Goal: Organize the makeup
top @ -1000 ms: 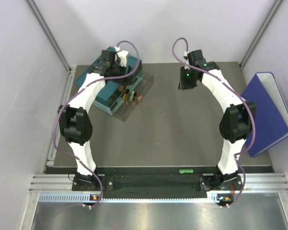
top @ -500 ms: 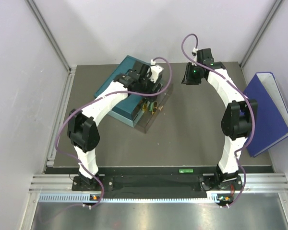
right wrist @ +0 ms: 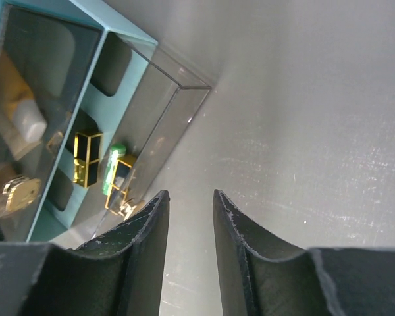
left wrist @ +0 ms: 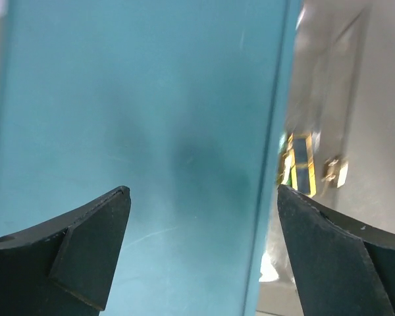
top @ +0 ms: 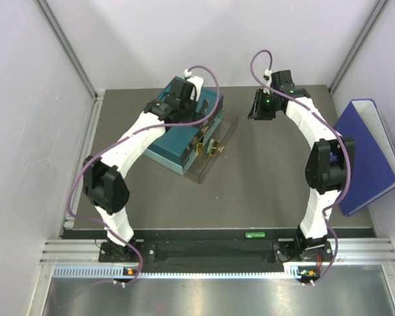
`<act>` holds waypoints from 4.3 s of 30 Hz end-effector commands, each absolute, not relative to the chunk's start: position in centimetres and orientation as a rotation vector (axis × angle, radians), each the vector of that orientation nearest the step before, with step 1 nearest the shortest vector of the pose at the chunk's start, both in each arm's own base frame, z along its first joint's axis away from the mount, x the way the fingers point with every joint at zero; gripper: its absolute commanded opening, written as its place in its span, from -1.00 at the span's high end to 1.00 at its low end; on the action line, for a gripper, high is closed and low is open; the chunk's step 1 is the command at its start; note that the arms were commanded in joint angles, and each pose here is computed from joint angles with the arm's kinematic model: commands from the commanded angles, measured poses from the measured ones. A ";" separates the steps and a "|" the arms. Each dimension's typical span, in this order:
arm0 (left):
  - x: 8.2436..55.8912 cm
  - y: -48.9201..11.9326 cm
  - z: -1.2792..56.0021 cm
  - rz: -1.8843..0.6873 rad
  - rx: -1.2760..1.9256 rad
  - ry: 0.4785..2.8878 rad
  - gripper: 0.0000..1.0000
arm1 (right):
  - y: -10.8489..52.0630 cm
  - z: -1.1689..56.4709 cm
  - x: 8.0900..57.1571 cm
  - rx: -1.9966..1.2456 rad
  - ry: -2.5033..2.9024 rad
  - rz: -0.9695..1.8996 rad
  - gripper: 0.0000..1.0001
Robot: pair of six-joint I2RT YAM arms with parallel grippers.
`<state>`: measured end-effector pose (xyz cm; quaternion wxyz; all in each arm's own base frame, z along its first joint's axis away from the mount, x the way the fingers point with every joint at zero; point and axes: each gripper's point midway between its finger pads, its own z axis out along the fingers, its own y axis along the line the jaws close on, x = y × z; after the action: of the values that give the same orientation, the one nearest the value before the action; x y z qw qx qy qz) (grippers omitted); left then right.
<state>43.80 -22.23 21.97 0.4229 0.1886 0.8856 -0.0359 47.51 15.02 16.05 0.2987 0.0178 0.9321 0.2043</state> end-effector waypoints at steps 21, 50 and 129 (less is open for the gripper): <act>23.9 -37.2 18.5 -0.649 1.379 2.084 -0.75 | 11.5 22.2 46.6 0.060 2.302 0.677 0.16; 8.8 -45.7 8.1 -0.759 1.969 1.958 -0.47 | 11.8 12.3 44.2 0.138 2.492 0.851 0.08; 11.9 -41.6 -5.8 -0.065 1.819 2.286 1.00 | 8.7 14.9 42.3 0.189 2.369 0.869 -0.01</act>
<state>7.29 -47.13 -0.03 0.1298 0.6294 0.7490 -0.1611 41.66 8.99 11.95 0.2570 0.0896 0.9066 0.3226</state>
